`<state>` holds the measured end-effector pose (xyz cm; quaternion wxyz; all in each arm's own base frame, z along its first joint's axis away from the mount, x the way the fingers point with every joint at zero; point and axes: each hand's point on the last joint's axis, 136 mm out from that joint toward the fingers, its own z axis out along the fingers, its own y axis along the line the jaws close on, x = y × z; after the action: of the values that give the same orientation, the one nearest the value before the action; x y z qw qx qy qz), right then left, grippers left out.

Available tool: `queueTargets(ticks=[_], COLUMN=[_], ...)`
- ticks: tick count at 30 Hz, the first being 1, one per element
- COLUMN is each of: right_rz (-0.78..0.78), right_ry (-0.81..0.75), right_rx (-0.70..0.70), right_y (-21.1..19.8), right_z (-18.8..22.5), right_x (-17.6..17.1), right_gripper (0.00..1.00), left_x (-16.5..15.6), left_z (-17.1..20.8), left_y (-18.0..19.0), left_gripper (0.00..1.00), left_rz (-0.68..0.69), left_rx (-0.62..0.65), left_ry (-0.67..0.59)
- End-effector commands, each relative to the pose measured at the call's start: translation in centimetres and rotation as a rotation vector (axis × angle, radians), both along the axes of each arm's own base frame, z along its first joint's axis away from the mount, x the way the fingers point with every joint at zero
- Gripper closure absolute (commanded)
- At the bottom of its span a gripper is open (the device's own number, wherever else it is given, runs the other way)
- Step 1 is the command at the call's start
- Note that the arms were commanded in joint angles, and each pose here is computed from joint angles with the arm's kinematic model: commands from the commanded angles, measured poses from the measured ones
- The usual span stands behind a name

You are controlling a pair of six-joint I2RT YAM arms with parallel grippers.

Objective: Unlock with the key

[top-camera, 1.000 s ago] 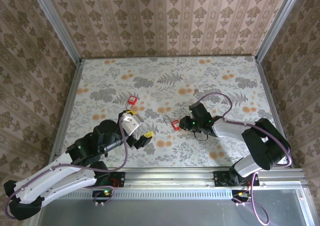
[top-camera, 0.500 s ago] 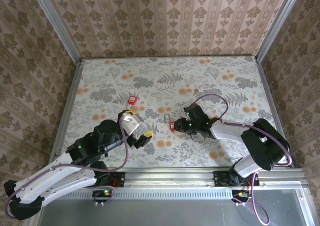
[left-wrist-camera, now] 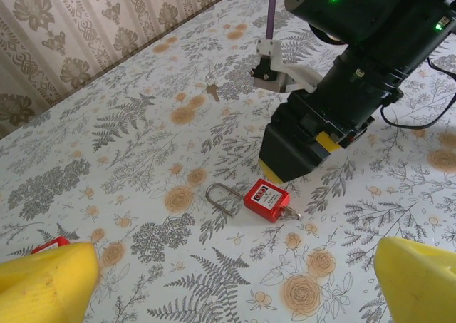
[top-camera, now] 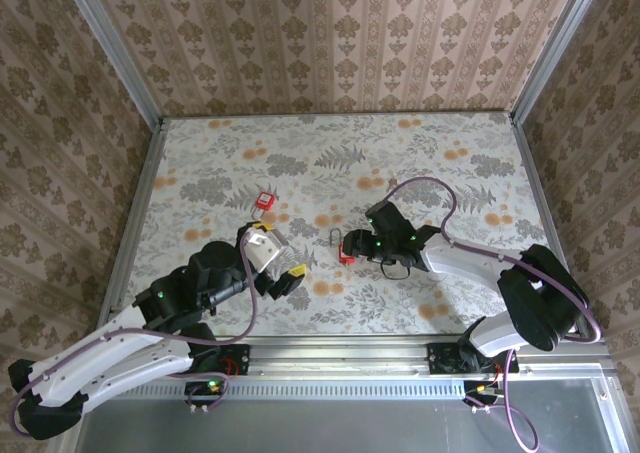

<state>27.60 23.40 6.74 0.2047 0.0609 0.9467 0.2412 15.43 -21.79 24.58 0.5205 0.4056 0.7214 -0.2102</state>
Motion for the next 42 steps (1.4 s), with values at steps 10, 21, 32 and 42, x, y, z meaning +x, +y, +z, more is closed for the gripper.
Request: queueTargets(ticks=[10, 21, 32, 42], right_rz=[0.025, -0.054, 0.018, 0.011], right_ry=[-0.228, -0.287, -0.218, -0.03], right_rx=[-0.182, -0.277, -0.162, -0.184], right_y=[-3.4, -10.1, -12.0, -13.5], right_z=[6.5, 11.6, 11.4, 4.7], right_x=[1.8, 1.5, 5.9, 17.4], right_gripper=[0.09, 0.03, 0.22, 0.41], left_x=[0.6, 1.9, 3.0, 3.0], left_z=[0.4, 0.0, -2.7, -4.3], left_y=[0.8, 0.7, 0.3, 1.5], left_gripper=[0.0, 0.0, 0.0, 0.0], left_rz=[0.073, 0.129, 0.147, 0.181], left_rx=[-0.057, -0.12, -0.203, -0.163], left_ry=[-0.001, -0.022, 0.144, 0.152])
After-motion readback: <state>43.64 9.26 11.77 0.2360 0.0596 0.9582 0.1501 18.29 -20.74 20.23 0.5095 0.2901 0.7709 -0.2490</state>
